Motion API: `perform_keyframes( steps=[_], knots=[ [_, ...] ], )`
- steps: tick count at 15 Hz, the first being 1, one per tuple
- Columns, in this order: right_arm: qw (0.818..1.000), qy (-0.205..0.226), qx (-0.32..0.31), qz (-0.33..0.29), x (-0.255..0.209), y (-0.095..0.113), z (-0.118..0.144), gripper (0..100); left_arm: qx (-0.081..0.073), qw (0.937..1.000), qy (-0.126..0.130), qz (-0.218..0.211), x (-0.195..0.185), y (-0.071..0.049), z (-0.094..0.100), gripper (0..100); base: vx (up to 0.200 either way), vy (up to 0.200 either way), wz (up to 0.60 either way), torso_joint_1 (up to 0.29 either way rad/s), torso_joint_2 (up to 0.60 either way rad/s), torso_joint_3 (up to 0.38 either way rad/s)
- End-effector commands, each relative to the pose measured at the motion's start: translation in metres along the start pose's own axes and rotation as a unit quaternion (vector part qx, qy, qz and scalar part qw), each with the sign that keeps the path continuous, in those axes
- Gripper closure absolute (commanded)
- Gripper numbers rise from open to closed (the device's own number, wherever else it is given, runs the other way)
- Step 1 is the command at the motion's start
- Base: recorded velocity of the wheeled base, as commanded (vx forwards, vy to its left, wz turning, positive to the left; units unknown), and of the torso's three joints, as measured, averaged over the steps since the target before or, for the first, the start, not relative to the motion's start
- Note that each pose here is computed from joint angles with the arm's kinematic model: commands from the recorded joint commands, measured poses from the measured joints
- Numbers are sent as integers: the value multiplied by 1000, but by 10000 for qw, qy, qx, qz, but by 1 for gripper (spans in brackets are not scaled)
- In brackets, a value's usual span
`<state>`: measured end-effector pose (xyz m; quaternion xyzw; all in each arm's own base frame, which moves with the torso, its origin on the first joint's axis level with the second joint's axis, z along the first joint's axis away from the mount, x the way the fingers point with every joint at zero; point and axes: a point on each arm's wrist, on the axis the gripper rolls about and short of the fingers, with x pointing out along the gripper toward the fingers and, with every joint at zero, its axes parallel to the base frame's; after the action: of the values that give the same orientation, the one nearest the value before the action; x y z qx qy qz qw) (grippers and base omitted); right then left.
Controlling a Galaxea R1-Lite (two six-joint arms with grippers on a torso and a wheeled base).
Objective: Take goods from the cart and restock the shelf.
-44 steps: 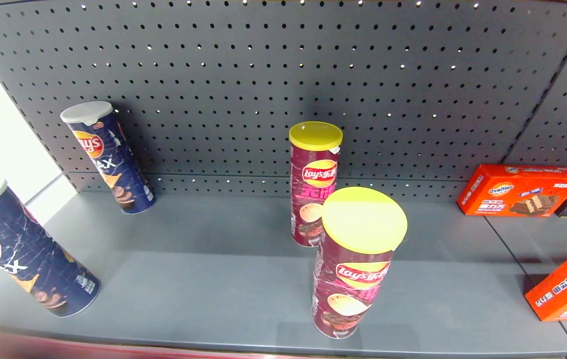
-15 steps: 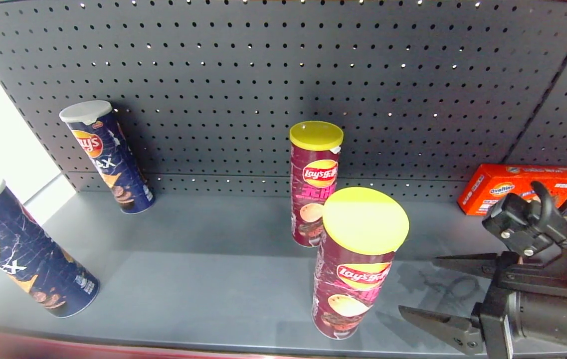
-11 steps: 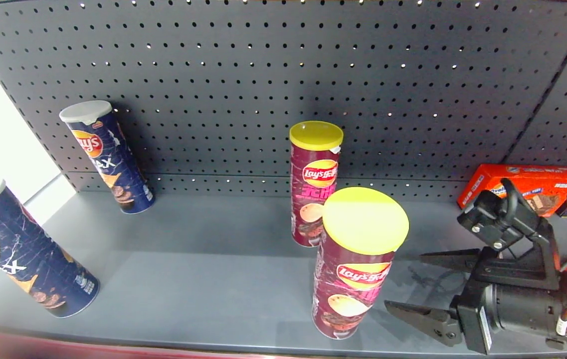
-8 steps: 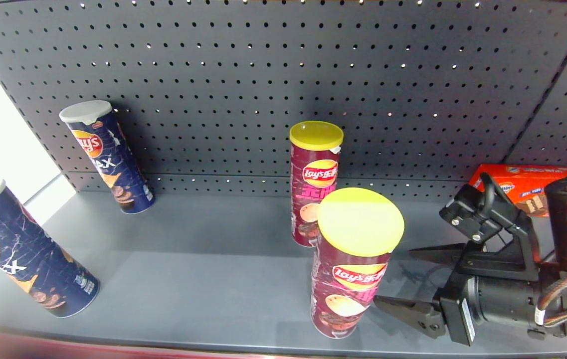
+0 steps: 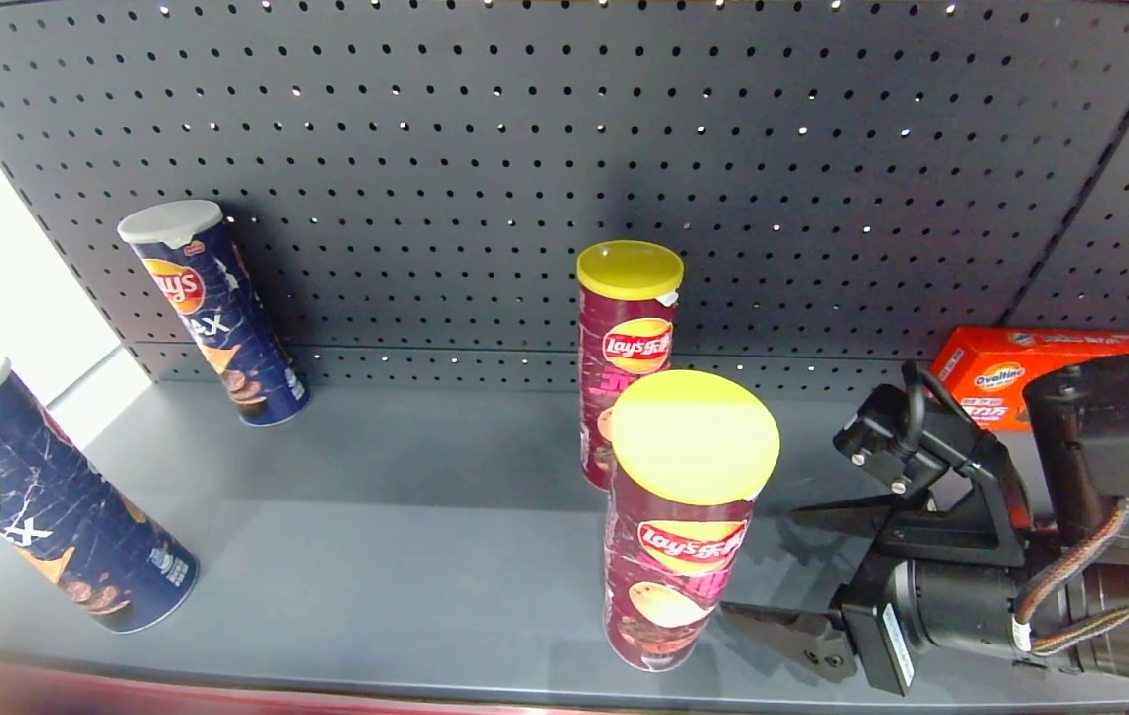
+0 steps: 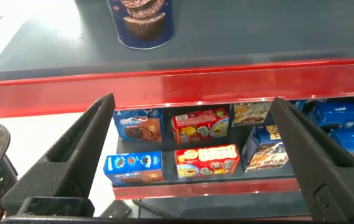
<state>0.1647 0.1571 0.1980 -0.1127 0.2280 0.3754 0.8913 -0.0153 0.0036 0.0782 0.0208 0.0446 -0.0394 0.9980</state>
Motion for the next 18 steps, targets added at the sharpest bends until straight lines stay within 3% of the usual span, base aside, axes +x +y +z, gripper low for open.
perform_keyframes(
  steps=[1,18],
  knots=[
    [10000,-52,-8,9,-2,0,1,0,0,10000,5,-4,0,0,0,0,0,0,0,0,0,0],
    [9999,22,-59,106,6,5,3,0,-146,9999,-3,-4,0,0,0,0,0,0,0,0,0,0]
  ],
)
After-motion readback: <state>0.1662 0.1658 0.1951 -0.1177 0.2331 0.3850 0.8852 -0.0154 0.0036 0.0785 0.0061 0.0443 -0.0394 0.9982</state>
